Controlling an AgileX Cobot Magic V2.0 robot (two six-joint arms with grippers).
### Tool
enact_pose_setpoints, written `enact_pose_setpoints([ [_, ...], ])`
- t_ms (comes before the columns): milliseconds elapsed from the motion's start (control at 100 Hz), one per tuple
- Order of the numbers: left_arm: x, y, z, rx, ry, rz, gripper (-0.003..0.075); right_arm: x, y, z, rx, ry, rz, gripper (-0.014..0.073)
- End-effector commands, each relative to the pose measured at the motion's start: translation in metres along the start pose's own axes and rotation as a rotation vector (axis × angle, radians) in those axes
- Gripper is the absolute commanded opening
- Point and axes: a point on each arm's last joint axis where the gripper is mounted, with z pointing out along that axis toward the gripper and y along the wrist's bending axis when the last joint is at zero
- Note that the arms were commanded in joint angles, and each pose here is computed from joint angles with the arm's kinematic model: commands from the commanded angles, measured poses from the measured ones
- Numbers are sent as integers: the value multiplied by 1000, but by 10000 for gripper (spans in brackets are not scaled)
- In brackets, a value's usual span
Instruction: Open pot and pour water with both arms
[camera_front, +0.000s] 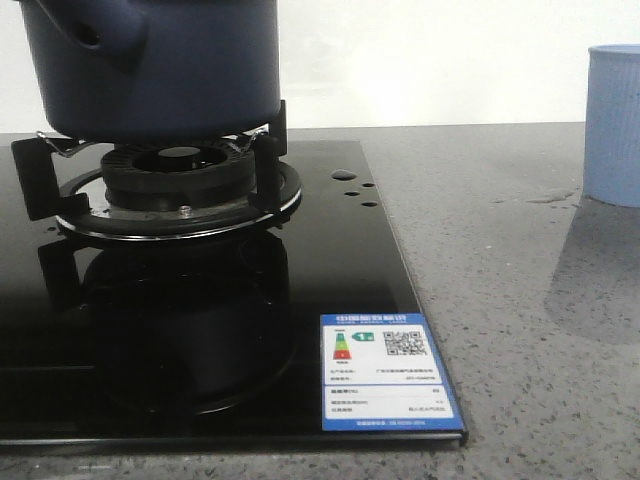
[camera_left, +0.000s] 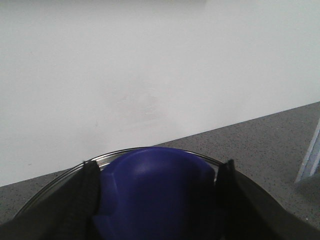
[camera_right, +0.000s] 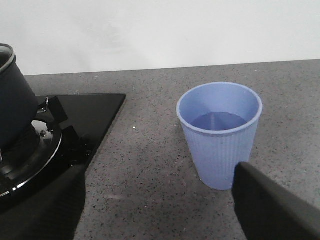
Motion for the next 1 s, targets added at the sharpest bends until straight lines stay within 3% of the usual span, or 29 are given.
enact_pose_setpoints([
  [0,-24,0,-6,-16,-119,3,358,-17,2,-1,0,-97,-6,545],
  [410,-49,7,-30,-32,-210,-7,358,-14,0,0,10,-88,-28,545],
  [990,-92,61,-103,-243,-375,-7,358,25,-19,47,107,-105,-29,545],
])
